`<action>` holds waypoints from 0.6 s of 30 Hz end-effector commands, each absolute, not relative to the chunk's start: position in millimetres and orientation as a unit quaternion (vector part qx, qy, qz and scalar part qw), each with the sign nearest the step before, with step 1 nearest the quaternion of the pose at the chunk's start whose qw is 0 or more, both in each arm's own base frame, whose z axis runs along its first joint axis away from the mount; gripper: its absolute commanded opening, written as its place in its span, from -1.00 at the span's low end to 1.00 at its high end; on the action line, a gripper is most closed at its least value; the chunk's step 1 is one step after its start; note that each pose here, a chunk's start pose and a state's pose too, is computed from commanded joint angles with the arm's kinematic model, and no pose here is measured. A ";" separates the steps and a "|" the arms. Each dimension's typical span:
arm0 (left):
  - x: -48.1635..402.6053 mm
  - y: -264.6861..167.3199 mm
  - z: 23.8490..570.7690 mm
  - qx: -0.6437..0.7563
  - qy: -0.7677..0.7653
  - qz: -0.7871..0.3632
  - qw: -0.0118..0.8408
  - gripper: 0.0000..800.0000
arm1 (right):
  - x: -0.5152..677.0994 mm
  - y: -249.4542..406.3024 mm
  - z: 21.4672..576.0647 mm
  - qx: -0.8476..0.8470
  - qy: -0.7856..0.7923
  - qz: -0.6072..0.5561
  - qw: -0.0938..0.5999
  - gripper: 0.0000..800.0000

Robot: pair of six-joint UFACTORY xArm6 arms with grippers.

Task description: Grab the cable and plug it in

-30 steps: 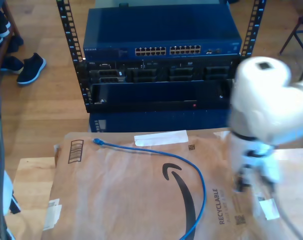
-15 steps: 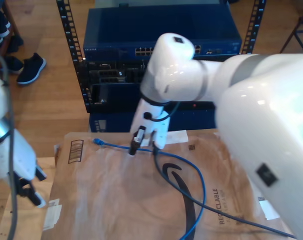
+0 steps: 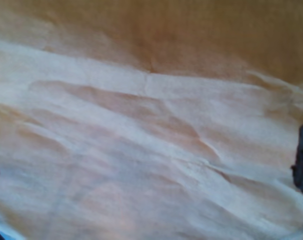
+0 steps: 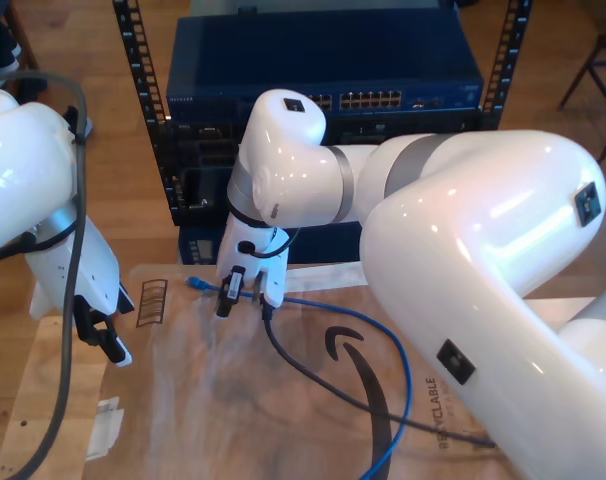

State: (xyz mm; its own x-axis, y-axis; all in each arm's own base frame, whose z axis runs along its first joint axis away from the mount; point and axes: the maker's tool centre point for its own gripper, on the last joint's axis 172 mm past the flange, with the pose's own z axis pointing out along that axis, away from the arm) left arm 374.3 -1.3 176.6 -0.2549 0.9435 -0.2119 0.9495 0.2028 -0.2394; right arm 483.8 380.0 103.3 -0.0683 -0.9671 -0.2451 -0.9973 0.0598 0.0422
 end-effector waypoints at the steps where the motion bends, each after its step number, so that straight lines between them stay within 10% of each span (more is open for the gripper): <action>1: 373.7 -1.4 176.1 0.610 0.775 -0.162 0.009 1.00 | 484.1 376.9 98.9 -0.683 0.721 0.093 0.071 0.88; 18: 370.4 -1.4 173.4 0.609 0.776 -0.166 0.006 1.00 | 495.4 371.9 83.0 -0.688 0.718 0.069 0.084 0.07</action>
State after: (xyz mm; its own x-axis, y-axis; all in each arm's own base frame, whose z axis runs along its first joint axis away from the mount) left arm 370.4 -1.4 173.4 -0.2583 0.9428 -0.2109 0.9467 0.2035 -0.2497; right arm 495.4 371.9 83.0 -0.0398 -0.9757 -0.2153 -0.9989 0.0442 -0.0155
